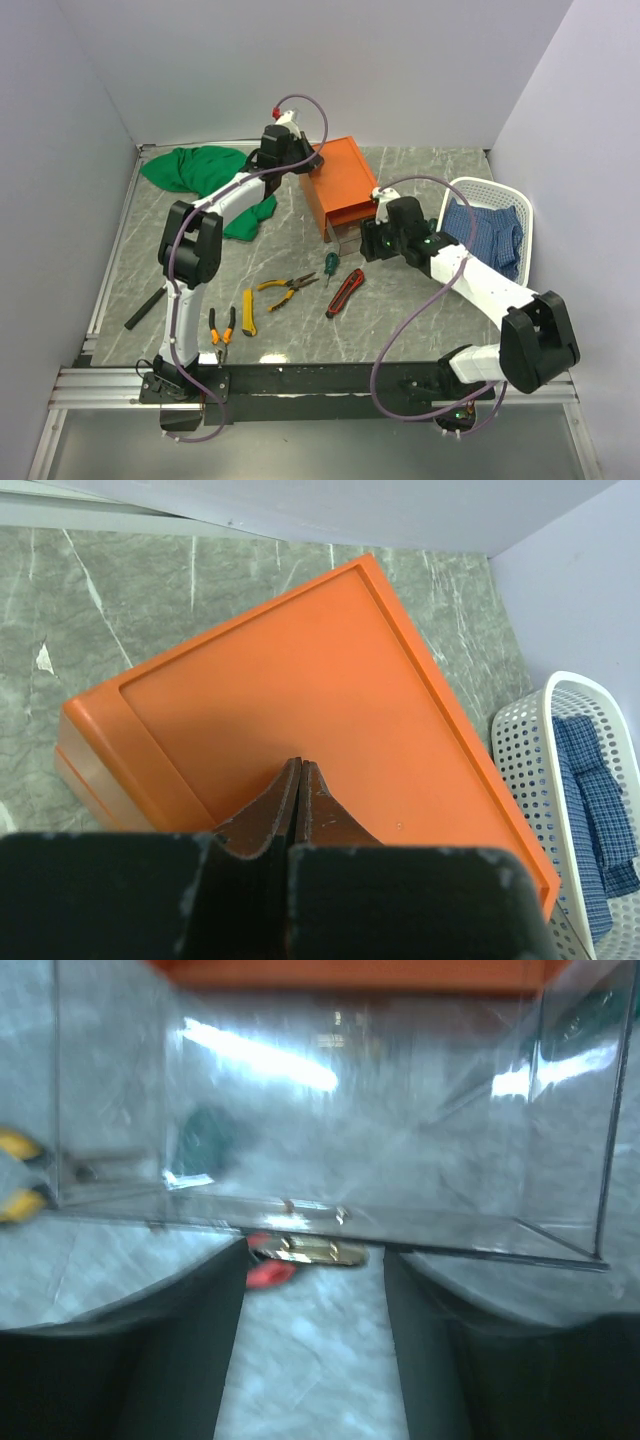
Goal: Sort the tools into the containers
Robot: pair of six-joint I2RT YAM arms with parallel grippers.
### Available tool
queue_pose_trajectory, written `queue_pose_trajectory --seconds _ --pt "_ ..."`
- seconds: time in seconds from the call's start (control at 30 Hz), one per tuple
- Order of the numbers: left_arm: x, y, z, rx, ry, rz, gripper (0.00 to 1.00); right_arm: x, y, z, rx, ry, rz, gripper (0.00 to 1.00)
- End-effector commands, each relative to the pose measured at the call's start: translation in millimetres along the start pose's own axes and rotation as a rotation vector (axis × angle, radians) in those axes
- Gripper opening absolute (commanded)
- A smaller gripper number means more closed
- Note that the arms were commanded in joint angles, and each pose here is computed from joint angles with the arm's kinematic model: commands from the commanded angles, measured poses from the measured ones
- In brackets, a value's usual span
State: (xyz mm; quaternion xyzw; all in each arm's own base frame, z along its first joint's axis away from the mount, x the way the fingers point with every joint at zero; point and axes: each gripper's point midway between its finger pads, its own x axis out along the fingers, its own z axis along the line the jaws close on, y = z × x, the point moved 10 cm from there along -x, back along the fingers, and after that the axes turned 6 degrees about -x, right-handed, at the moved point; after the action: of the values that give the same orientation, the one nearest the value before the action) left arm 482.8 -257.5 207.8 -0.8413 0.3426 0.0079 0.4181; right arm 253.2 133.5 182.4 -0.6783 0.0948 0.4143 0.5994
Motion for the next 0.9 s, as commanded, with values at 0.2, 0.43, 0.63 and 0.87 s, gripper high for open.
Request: queue_pose_trajectory --seconds 0.2,0.43,0.63,0.87 --pt "-19 -44 -49 0.047 0.123 -0.054 0.05 -63 -25 -2 -0.184 -0.087 0.115 0.85" --pt "-61 -81 -74 -0.013 0.151 -0.127 0.51 -106 -39 -48 -0.006 0.042 0.061 0.81" --pt "-101 -101 -58 -0.027 0.063 -0.206 0.93 -72 -78 -82 0.258 0.165 -0.105 0.75" --pt "-153 -96 -12 -0.019 -0.098 -0.174 0.95 2 -116 -113 0.457 0.211 -0.081 0.70"
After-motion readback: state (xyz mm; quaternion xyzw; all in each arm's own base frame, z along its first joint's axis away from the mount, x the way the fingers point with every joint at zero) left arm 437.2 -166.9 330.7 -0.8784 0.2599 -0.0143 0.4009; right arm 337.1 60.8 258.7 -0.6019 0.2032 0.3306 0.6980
